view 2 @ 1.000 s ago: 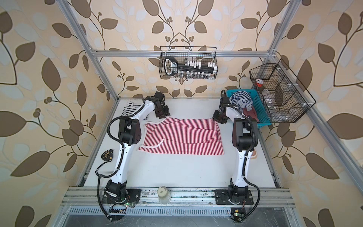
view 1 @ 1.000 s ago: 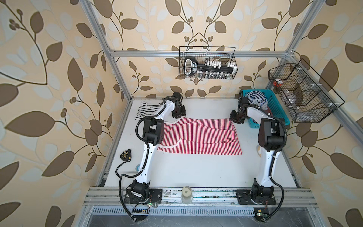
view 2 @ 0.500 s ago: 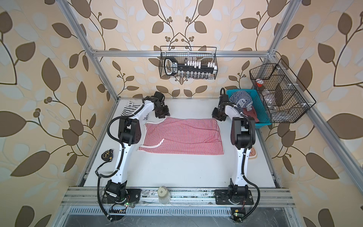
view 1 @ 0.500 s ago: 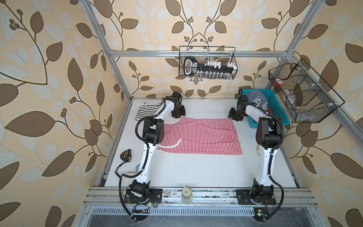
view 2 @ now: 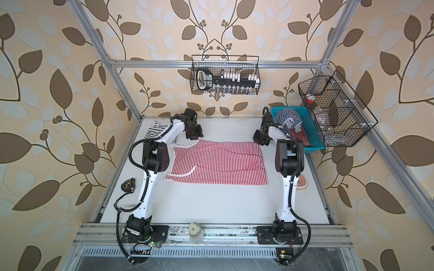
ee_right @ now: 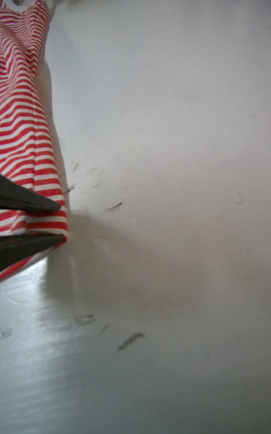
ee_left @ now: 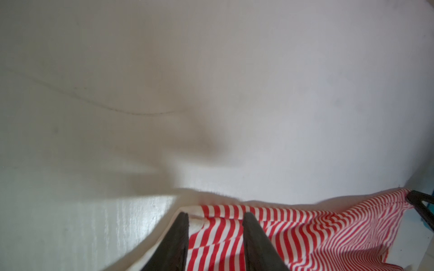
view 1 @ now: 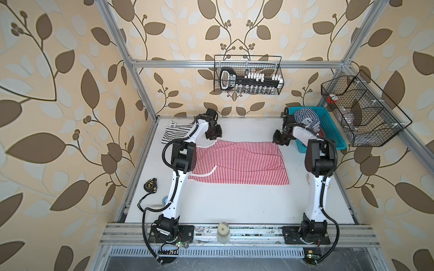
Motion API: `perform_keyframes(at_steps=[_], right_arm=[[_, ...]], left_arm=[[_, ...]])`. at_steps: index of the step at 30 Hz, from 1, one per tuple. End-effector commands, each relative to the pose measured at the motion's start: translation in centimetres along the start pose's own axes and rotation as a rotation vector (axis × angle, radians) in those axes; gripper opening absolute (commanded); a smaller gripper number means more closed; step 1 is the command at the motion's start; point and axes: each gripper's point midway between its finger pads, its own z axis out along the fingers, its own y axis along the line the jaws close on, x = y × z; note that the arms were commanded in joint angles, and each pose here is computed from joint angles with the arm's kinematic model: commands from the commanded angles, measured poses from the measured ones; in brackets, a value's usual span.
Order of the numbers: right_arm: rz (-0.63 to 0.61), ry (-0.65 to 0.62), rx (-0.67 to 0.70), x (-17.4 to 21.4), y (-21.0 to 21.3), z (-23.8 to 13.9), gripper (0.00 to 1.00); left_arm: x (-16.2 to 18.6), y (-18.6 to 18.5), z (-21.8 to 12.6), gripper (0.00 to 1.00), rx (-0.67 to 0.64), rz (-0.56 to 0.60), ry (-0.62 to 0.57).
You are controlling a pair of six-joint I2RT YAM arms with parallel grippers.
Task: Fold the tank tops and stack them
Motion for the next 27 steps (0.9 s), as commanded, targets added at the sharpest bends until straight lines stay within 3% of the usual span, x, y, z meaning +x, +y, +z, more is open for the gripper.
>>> perform_keyframes(at_steps=[1, 5, 9, 17, 21, 24, 27], right_arm=[[-0.002, 0.022, 0.0, 0.3, -0.2, 0.2, 0.22], [-0.006, 0.029, 0.02, 0.5, -0.5, 0.2, 0.29], [-0.009, 0.026, 0.028, 0.6, -0.8, -0.1, 0.3], [-0.003, 0.04, 0.009, 1.0, -0.7, 0.2, 0.14], [-0.003, 0.039, 0.006, 1.0, -0.6, 0.2, 0.06], [-0.002, 0.041, 0.002, 1.0, -0.5, 0.3, 0.0], [-0.004, 0.039, 0.0, 1.0, -0.5, 0.2, 0.0]], left_arm=[[0.4, 0.4, -0.3, 0.39, 0.0, 0.008, 0.035], [0.8, 1.1, -0.2, 0.39, -0.026, 0.012, 0.049], [0.4, 1.1, -0.8, 0.43, -0.032, 0.014, 0.028], [0.7, 1.4, -0.7, 0.44, -0.035, 0.023, 0.044], [1.3, 1.9, 0.0, 0.39, -0.046, 0.017, 0.07], [1.4, 1.8, 0.3, 0.3, -0.039, 0.011, 0.073], [1.2, 1.6, 0.5, 0.21, -0.025, 0.007, 0.068]])
